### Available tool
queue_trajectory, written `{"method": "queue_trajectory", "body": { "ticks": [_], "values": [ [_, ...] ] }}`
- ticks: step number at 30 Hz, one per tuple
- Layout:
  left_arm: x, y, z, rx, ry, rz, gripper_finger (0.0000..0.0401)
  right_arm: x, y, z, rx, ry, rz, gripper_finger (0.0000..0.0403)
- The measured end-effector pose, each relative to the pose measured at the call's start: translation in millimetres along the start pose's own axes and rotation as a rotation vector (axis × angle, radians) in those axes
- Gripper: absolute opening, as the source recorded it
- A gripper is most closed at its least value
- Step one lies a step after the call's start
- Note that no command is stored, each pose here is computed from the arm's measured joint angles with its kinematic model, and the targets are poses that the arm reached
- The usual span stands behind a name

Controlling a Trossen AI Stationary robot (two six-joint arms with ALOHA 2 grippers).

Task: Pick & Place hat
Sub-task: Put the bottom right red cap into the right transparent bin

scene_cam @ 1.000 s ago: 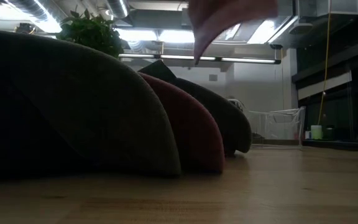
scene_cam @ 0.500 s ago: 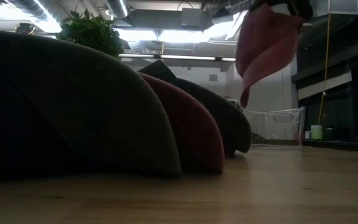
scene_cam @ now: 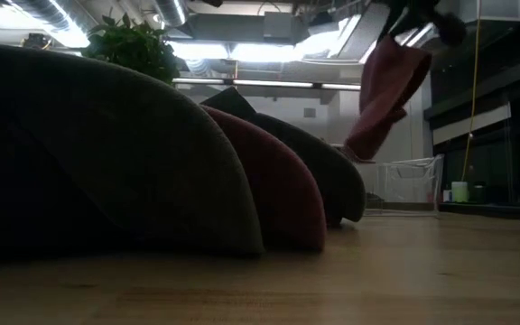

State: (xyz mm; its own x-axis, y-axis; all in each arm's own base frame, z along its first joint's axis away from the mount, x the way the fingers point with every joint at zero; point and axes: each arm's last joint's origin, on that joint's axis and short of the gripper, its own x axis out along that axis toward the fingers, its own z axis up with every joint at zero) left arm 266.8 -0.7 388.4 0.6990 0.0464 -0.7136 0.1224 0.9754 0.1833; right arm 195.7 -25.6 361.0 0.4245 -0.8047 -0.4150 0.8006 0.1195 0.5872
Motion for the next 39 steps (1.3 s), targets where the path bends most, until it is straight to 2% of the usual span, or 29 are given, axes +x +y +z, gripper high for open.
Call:
{"method": "queue_trajectory", "body": {
  "ticks": [7,16,21,26,28,39],
  "values": [
    [0.0,-0.2,-0.9,0.022,0.009,-0.002,0.0167,47.4,13.0,-17.6,0.052,-0.054,-0.111,0.0002],
    [0.0,-0.2,-0.9,0.015,0.009,-0.002,0.0166,101.9,16.3,-47.5,0.11,-0.084,-0.234,0.0002],
    [0.0,-0.9,-0.7,0.007,0.009,-0.004,0.0164,122.2,11.3,-60.1,0.085,0.033,-0.294,0.0002],
    [-0.1,-1.5,-0.6,-0.014,0.008,-0.006,0.0162,121.1,10.4,-69.9,0.038,0.147,-0.304,0.0006],
    [-0.1,-1.5,-0.6,-0.015,0.008,-0.006,0.0163,115.5,12.3,-70.8,-0.031,0.175,-0.28,0.0015],
    [0.1,-1.5,-0.6,-0.025,0.008,-0.006,0.016,88.7,17.1,-56.2,-0.325,0.33,-0.116,0.0105]
  ]
}}
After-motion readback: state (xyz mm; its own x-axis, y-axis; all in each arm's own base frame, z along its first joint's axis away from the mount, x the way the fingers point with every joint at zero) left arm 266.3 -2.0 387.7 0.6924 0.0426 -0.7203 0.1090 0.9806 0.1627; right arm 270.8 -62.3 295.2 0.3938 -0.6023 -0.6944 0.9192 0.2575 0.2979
